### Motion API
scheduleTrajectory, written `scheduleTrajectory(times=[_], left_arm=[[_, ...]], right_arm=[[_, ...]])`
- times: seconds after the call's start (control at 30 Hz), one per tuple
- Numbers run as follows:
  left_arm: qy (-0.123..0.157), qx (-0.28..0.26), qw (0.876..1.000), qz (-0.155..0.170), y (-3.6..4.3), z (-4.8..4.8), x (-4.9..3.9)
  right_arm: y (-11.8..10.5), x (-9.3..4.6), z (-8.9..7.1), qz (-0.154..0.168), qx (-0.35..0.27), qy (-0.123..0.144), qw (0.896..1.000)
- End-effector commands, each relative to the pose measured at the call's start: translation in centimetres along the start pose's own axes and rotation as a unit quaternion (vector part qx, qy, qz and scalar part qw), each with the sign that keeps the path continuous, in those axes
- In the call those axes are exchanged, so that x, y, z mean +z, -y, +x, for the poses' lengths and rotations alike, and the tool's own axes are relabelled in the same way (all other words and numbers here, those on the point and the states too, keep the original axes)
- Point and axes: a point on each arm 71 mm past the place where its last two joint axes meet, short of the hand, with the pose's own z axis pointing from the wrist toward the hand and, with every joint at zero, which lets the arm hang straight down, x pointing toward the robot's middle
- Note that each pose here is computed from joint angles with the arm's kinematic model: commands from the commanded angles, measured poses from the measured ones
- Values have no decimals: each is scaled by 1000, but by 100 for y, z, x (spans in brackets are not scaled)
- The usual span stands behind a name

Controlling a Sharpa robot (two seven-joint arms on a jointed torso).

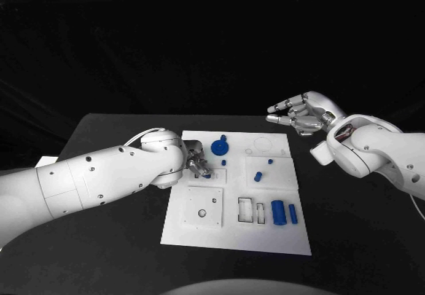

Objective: Assemble the parts on the task board

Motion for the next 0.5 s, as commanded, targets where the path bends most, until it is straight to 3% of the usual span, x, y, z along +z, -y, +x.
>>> scheduleTrajectory(times=[0.03, 0.5], left_arm=[[-22, 8, 1000, -8, -21, 55, 13], [-19, -2, 1000, -11, -26, 37, 45]], right_arm=[[-5, -1, 15, -2, 1, -7, 1000], [-8, -4, 15, -2, 1, -7, 1000]])
